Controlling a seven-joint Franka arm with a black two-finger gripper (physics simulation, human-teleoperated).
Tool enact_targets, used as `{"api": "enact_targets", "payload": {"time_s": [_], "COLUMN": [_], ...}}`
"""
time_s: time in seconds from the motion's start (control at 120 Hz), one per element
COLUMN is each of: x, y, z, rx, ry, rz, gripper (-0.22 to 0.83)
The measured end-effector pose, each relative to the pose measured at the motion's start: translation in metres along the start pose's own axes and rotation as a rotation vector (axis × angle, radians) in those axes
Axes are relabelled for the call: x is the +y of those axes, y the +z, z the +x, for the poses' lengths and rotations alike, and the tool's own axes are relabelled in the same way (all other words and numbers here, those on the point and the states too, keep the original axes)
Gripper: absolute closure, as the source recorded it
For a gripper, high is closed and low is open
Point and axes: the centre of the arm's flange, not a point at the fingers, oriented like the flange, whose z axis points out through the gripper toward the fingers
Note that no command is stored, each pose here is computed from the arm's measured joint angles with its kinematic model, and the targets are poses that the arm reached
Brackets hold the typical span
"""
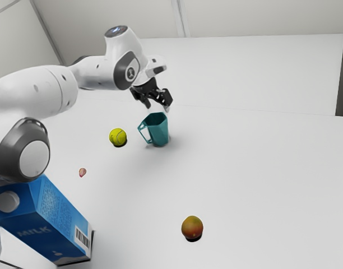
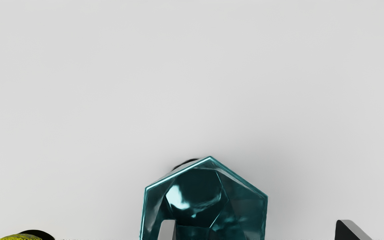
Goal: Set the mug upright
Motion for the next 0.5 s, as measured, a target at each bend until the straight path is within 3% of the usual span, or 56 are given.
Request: {"api": "enact_targets", "payload": {"time_s": [0.267,0.5], "x": [0.005,0.016], "y": [-0.144,-0.266], "z": [0.003,-0.056], "rx": [0.096,0.020], "ry": [0.011,0.037], "rz": [0.005,-0.008], "gripper": [0.04,0.03]}}
